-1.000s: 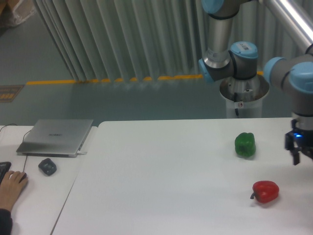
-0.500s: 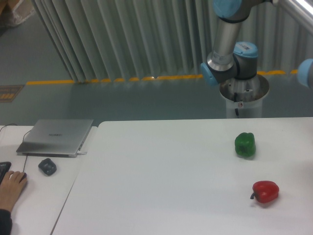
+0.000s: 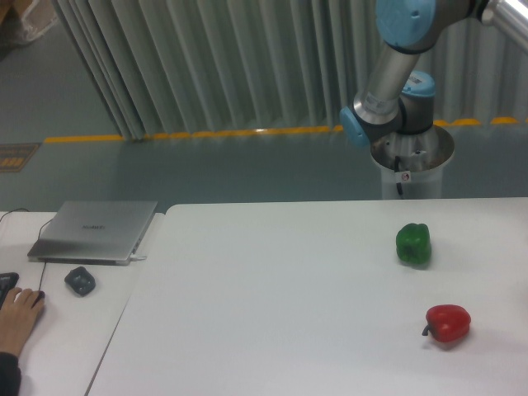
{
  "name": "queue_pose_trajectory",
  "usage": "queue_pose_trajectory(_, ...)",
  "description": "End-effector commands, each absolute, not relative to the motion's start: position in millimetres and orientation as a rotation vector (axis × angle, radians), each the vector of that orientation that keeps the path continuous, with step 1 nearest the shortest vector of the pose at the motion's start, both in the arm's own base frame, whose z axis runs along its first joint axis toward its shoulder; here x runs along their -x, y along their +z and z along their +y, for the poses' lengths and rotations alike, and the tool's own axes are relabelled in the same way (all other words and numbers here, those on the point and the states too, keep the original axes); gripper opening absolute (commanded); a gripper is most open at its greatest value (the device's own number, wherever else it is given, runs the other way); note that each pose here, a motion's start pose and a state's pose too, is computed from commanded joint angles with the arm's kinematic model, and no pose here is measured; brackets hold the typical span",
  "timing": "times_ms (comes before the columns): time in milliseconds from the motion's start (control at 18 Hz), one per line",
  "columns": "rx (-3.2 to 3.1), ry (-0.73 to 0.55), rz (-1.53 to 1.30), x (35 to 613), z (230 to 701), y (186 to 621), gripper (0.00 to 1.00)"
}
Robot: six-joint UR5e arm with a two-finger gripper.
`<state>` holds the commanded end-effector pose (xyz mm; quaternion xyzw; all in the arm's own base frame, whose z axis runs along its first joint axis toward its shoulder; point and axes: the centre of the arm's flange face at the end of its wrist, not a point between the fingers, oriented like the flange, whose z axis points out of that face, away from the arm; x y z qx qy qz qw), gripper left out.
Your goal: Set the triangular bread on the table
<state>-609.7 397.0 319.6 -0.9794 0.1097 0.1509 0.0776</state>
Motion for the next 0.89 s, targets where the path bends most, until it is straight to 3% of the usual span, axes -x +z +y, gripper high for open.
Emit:
queue_pose_trajectory(833, 2.975, 0.379, 0.307, 627, 385, 278, 1.0)
queue_pose_trajectory(889, 2.976, 0.374, 0.305, 627, 385, 277, 0.89)
